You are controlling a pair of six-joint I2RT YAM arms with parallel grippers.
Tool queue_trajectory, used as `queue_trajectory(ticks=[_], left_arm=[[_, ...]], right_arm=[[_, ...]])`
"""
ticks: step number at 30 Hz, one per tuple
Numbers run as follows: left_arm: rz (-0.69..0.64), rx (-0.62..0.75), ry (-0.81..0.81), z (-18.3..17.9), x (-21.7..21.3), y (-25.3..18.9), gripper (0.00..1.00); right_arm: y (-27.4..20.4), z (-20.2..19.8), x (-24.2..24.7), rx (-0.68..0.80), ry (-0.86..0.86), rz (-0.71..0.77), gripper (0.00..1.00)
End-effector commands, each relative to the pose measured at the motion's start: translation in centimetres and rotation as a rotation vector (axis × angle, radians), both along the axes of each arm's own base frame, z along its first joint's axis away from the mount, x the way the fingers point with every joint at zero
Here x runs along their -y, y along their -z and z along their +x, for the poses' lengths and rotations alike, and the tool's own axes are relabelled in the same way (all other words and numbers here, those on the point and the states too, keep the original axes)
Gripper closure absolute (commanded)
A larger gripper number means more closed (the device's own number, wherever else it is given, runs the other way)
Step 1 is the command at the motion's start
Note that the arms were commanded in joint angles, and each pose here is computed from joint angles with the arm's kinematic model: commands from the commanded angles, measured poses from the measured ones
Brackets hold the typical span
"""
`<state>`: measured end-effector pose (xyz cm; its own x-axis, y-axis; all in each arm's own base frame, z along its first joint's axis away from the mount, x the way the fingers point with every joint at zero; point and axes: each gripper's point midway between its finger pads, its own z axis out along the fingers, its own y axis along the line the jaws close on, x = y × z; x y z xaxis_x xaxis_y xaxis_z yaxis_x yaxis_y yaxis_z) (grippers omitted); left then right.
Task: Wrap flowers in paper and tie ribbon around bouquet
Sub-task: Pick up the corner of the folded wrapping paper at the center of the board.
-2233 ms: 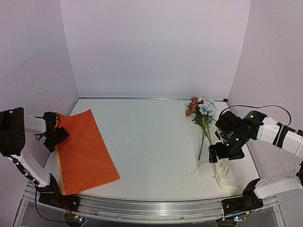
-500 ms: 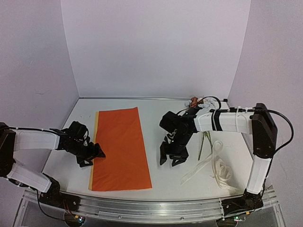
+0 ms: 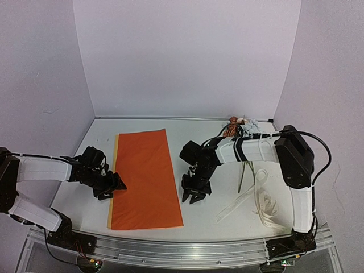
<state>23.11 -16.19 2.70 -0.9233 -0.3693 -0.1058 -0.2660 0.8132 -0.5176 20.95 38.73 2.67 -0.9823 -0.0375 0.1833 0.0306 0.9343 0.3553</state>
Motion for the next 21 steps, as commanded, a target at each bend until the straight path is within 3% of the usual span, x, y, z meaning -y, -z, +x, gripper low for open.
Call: queue_trajectory(ticks=[1,5,21], left_arm=[[-0.014,0.022,0.019,0.3,0.5,0.2,0.29],[-0.031,0.019,0.026,0.3,0.8,0.5,0.33],[-0.136,0.172,0.042,3.1,2.8,-5.6,0.81]], right_arm=[[0.3,0.4,-1.9,-0.003,0.016,0.027,0.71],[1.2,0.3,-2.3,-0.018,0.023,0.018,0.72],[2.3,0.5,-3.4,-0.04,0.032,0.016,0.8]])
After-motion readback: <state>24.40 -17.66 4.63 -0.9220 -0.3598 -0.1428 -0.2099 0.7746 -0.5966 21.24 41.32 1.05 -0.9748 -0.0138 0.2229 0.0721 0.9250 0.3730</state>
